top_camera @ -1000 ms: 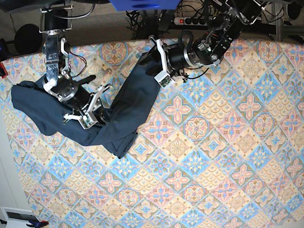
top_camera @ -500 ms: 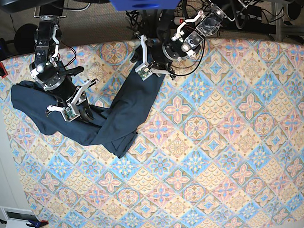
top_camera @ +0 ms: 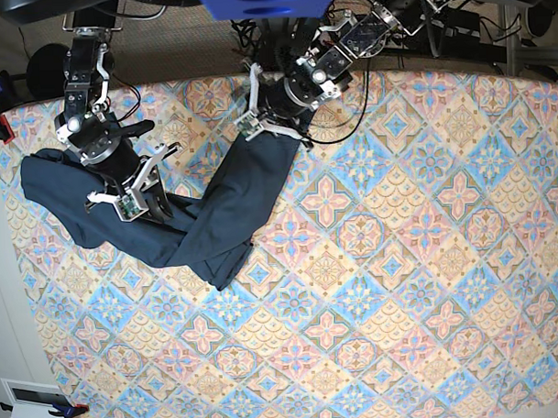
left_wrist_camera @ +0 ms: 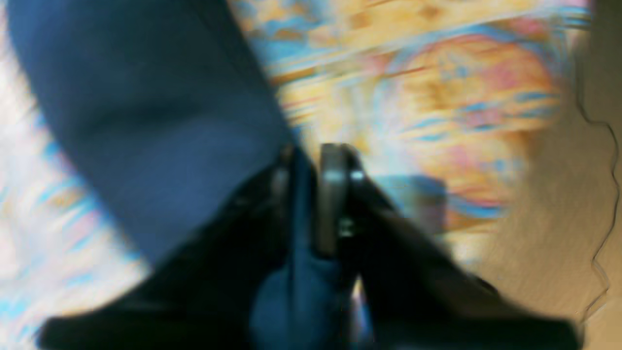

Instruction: Layout the t-shirt on the table in an organized manner, then fold the t-shirt properly

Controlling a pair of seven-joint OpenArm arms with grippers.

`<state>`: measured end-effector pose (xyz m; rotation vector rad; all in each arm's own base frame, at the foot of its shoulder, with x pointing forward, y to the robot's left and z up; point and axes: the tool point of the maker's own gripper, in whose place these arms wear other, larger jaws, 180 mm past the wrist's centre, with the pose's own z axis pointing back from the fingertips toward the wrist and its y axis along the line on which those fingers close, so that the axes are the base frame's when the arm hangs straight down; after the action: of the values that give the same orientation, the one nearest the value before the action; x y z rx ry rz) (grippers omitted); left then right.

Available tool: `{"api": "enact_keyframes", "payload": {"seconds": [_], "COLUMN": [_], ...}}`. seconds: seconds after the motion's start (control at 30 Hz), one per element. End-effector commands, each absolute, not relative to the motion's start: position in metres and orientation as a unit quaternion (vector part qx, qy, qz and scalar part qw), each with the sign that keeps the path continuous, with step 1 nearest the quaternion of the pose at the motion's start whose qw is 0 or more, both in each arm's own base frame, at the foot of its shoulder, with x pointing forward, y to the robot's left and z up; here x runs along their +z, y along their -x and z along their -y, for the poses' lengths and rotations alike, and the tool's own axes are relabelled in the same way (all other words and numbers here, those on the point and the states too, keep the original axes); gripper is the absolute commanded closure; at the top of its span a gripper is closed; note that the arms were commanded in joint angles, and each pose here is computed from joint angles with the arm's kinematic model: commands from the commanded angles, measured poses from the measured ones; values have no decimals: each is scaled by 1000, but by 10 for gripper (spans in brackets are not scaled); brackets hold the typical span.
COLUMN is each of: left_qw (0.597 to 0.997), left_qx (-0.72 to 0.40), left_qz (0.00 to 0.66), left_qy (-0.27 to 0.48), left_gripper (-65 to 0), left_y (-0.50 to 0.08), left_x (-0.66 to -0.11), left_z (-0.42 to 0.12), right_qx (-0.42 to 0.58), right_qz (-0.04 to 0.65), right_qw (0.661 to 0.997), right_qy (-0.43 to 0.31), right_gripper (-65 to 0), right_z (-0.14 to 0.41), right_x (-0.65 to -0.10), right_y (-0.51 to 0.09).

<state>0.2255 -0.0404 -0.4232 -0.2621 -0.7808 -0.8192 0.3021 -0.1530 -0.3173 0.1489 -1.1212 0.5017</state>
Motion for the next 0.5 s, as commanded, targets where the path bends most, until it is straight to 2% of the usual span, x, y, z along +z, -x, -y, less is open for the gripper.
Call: {"api": "enact_keyframes", "payload": {"seconds": [0.0,0.2,0.47], "left_qw": [851,863,869], "left_qx": [-348,-212,-86], "left_qz": [385,450,474], "left_qy": [82,89,116], "left_gripper": [0,0,-3], "left_y": [-250,-298,-323], "left_x": [-416,-365,-338], "left_z": [12,-43,-113], "right_qx": [236,236,236], "right_qz": [549,549,546], "right_qw": [799,799,801], "right_qy": [-68,-68,-69], "right_gripper": [-69,-69,-69], "right_z": [154,154,154], "right_x": [-301,-301,-303], "right_y": [-308,-308,-306]}}
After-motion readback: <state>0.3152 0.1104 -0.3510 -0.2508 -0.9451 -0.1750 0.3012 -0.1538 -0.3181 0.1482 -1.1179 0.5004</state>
